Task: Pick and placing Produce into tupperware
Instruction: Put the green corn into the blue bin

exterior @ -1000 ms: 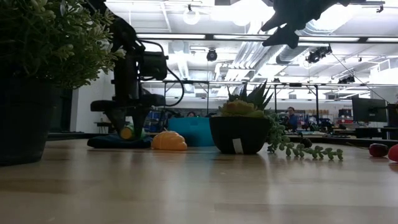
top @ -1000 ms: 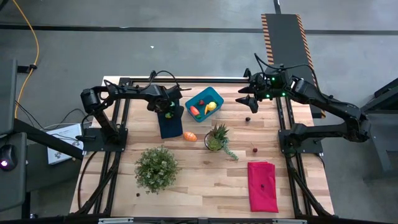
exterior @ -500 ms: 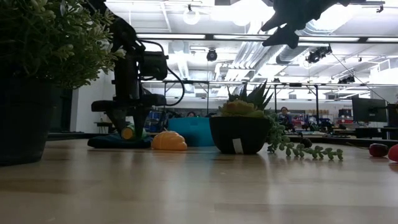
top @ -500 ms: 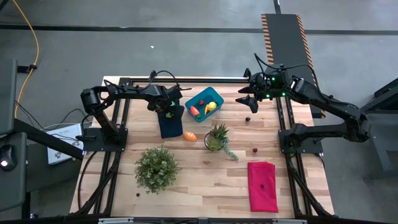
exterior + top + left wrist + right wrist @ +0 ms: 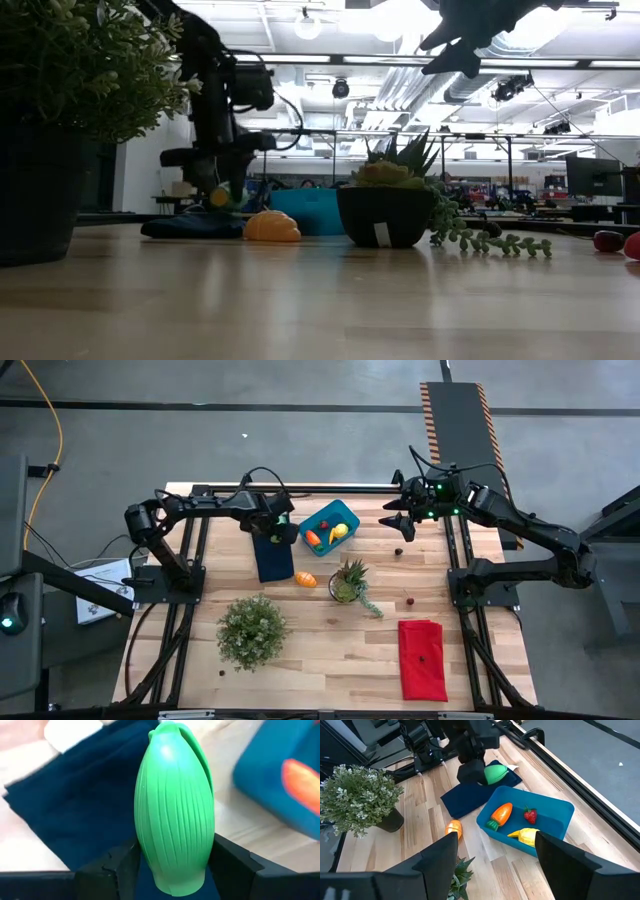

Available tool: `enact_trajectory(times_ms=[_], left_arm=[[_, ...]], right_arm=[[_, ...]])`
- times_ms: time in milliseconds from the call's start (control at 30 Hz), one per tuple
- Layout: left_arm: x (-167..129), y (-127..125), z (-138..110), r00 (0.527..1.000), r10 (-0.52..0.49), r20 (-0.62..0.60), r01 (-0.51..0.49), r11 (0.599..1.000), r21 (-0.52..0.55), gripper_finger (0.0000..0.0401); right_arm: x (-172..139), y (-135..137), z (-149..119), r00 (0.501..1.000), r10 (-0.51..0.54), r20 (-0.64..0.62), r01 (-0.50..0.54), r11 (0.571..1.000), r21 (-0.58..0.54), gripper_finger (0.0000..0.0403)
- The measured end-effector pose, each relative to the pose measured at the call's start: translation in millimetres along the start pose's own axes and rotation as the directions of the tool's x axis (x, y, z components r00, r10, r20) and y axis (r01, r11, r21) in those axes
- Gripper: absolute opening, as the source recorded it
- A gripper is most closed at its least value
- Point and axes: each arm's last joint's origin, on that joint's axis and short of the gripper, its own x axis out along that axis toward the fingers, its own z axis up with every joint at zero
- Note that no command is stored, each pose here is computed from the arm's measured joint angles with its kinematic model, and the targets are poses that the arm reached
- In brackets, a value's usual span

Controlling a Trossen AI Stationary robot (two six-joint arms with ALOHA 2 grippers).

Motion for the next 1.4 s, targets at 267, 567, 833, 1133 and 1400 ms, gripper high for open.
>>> enact_trajectory(times_ms=[267,567,833,1133,1400], left_arm=[[-25.2,-11.4,15.1,0.999,-0.005,0.034,0.003,0.997,0.072,0.0197],[-52.4,-17.3,24.4,0.999,0.031,0.034,-0.036,0.988,0.149,0.0197],[-89.7,-15.8,18.8,0.997,-0.011,0.079,-0.004,0.982,0.187,0.0198],[-148.9,0.1,1.3,0.965,-0.131,0.226,0.091,0.980,0.177,0.0198],[-187.6,13.2,-16.7,0.916,-0.210,0.343,0.154,0.971,0.182,0.0198]], right_arm=[[0.0,0.0,0.0,1.000,0.000,0.000,0.000,1.000,0.000,0.0256],[0.0,0.0,0.0,1.000,0.000,0.000,0.000,1.000,0.000,0.0256],[0.0,-0.1,-0.8,1.000,-0.001,-0.008,0.001,1.000,0.004,0.0256],[0.0,-0.1,-1.0,1.000,-0.001,-0.010,0.001,1.000,0.004,0.0256],[0.0,-0.2,-1.0,1.000,-0.001,-0.010,0.001,1.000,0.004,0.0256]])
